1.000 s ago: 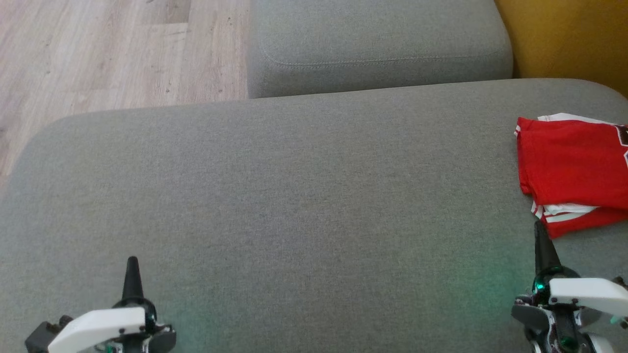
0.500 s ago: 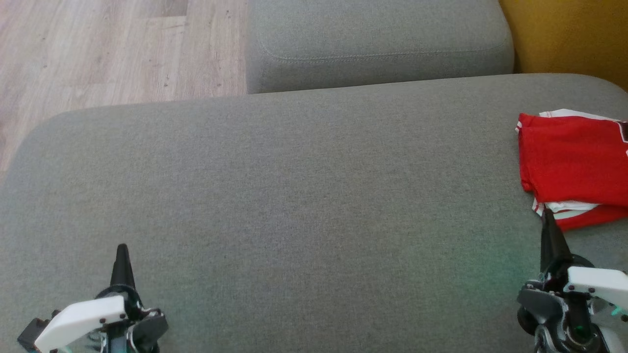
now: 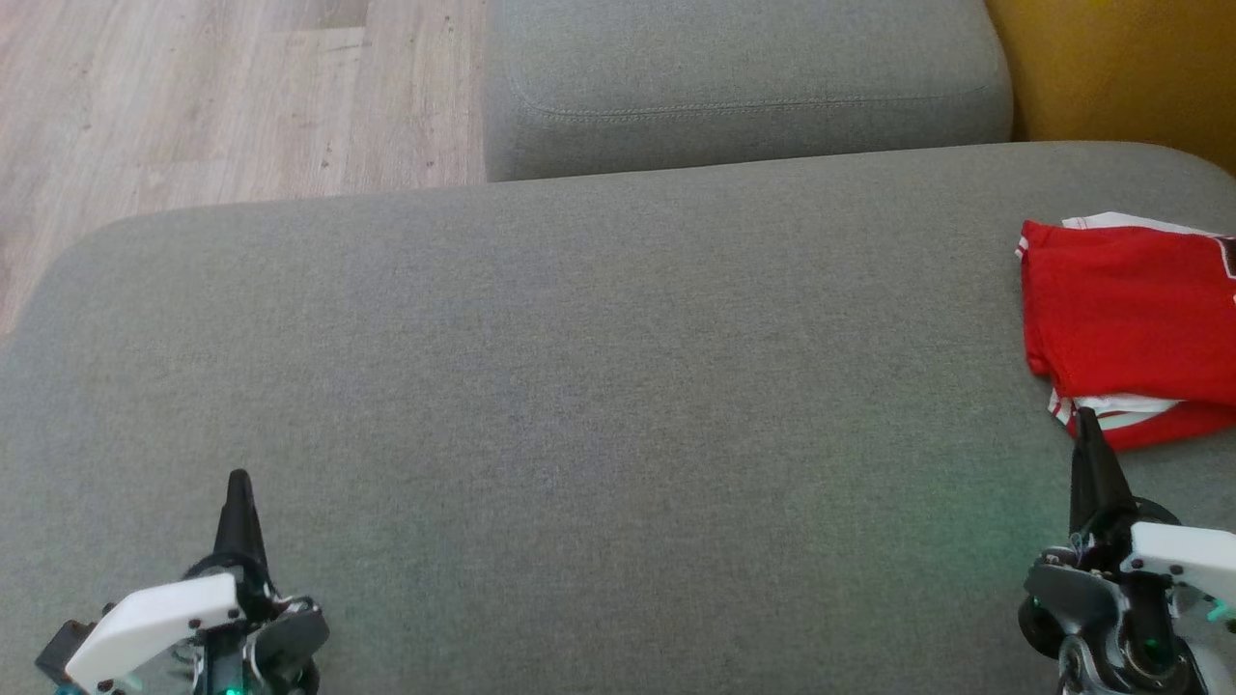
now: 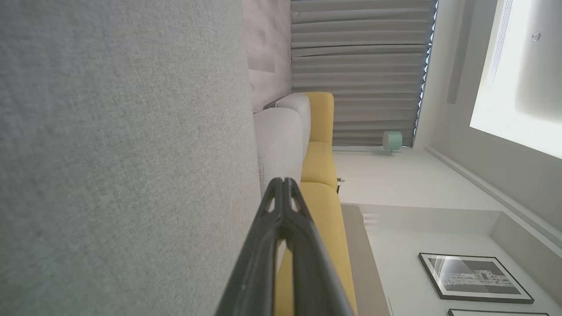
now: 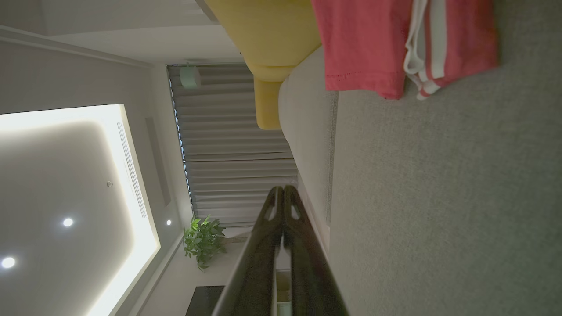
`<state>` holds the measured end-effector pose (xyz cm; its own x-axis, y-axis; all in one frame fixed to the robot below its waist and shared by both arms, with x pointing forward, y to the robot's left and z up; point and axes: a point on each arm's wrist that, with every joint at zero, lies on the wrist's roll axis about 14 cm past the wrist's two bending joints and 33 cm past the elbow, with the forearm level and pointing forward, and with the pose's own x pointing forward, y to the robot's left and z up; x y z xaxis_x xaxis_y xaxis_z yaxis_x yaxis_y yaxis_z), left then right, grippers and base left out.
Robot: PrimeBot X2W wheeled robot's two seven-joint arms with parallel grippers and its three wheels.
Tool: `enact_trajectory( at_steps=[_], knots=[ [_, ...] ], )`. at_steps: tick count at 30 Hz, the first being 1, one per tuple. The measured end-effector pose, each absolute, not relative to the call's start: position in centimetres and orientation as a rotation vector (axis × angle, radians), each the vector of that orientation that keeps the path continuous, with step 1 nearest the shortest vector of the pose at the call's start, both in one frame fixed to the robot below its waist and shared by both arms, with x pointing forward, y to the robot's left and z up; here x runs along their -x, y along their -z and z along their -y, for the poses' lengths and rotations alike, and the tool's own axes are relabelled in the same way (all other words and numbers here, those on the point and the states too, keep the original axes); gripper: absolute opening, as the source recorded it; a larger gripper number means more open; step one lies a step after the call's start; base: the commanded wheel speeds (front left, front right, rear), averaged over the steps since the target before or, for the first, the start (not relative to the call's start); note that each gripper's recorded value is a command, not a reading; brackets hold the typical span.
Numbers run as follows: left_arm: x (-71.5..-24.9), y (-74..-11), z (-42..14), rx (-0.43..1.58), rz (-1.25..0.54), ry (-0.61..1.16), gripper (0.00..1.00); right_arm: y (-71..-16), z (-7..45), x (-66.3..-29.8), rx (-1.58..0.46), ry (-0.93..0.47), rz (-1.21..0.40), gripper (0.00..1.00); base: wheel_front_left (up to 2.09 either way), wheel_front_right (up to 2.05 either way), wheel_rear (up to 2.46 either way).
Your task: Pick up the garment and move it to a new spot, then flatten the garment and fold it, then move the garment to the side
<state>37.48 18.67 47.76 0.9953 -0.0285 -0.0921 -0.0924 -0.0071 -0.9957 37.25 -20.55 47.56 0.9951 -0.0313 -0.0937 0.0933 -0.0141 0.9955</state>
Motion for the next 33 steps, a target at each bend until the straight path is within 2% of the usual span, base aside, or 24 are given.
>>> enact_trajectory(
  at_steps=[33],
  knots=[
    [-37.46, -47.78, -18.97, 1.586, -0.087, -0.057, 0.00, -47.58, 20.65, -37.23, -1.584, 0.097, -0.049, 0.00, 0.00, 0.00, 0.00]
  ],
)
